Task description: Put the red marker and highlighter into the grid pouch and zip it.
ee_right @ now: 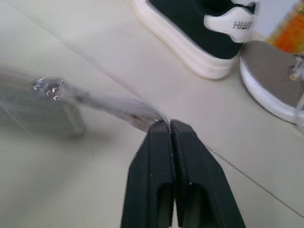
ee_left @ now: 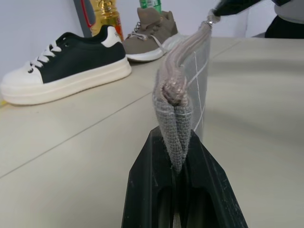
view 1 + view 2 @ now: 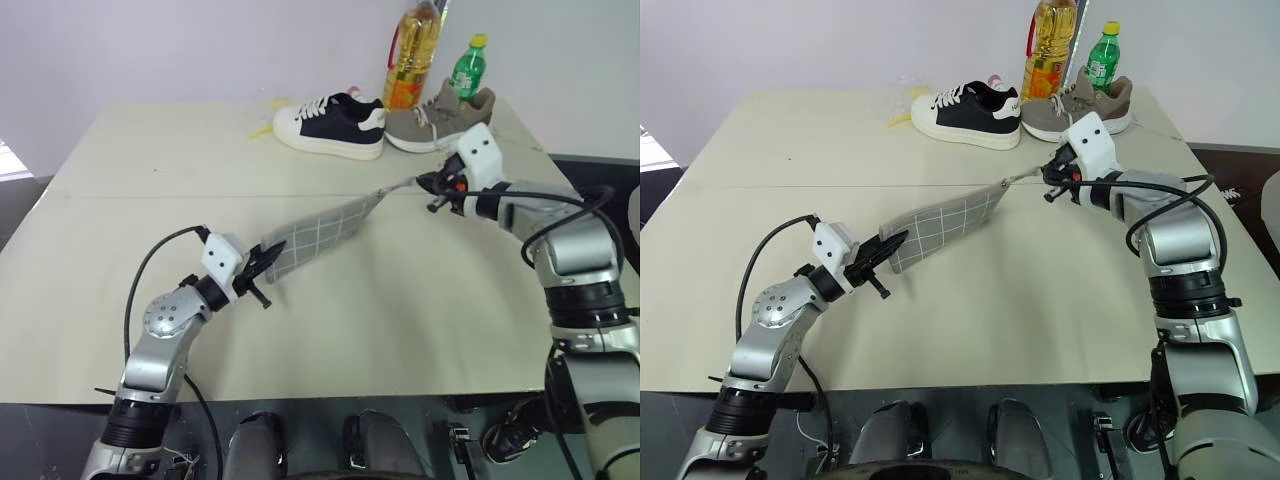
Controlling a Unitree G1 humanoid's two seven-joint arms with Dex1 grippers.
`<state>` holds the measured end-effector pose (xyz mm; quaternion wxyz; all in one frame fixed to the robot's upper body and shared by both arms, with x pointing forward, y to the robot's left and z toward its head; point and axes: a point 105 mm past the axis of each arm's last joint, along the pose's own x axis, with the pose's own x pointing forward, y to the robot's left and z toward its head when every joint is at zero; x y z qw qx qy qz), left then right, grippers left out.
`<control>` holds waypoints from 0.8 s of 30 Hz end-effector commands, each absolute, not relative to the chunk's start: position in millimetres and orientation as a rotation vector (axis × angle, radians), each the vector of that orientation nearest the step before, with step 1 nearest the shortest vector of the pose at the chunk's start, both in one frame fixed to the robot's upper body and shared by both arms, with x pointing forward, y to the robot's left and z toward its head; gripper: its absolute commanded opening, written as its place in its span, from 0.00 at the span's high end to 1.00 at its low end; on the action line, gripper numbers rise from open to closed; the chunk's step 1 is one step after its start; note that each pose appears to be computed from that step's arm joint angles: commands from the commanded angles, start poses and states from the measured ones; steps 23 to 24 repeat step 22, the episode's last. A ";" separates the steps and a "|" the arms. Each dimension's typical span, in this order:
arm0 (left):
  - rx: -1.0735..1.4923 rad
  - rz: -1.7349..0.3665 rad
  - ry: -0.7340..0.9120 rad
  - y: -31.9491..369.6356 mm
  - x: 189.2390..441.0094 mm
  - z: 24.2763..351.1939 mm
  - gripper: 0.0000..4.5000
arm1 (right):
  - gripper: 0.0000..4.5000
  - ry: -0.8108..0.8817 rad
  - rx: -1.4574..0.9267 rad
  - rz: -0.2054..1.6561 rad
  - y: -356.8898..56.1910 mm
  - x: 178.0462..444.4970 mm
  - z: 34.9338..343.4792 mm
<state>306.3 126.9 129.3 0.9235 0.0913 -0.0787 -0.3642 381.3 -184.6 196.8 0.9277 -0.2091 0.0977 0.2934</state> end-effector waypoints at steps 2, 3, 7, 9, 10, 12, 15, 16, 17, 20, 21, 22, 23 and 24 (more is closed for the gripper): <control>0.190 -0.767 -0.152 130.5 298.0 135.9 0.66 | 0.67 0.199 -0.487 0.810 -173.0 351.8 190.0; 0.199 -0.766 -0.139 133.1 294.6 134.5 0.55 | 0.55 0.217 -0.488 0.848 -174.3 344.4 185.0; 0.179 -0.774 -0.041 148.5 271.9 123.6 0.22 | 0.22 0.295 -0.545 0.913 -190.0 323.0 162.6; 0.145 -0.727 0.020 165.9 260.4 116.7 0.22 | 0.22 0.280 -0.555 0.904 -198.9 319.4 155.3; 0.137 -0.693 0.045 174.5 257.3 113.4 0.22 | 0.22 0.274 -0.554 0.901 -201.8 318.3 152.9; 0.131 -0.610 0.091 190.9 255.3 106.9 0.22 | 0.22 0.251 -0.542 0.890 -205.3 318.9 151.5; 0.124 -0.493 0.113 211.1 258.1 103.7 0.22 | 0.22 0.209 -0.475 0.817 -208.8 331.8 152.5; 0.117 -0.458 0.112 216.6 259.7 103.6 0.22 | 0.22 0.191 -0.458 0.789 -209.7 336.7 153.1; 0.115 -0.410 0.109 224.5 261.7 103.6 0.22 | 0.22 0.166 -0.434 0.763 -210.1 341.6 154.3; 0.110 -0.304 0.097 241.2 265.4 102.5 0.22 | 0.22 0.121 -0.324 0.735 -208.1 348.8 154.6; 0.108 -0.296 0.097 242.5 265.2 101.5 0.22 | 0.22 0.122 -0.302 0.738 -207.2 349.3 153.0; 0.105 -0.298 0.100 242.1 264.3 100.6 0.22 | 0.22 0.124 -0.286 0.746 -205.6 348.5 150.5; 0.105 -0.298 0.100 242.1 264.3 100.6 0.22 | 0.22 0.124 -0.286 0.746 -205.6 348.5 150.5; 0.105 -0.298 0.100 242.1 264.3 100.6 0.22 | 0.22 0.124 -0.286 0.746 -205.6 348.5 150.5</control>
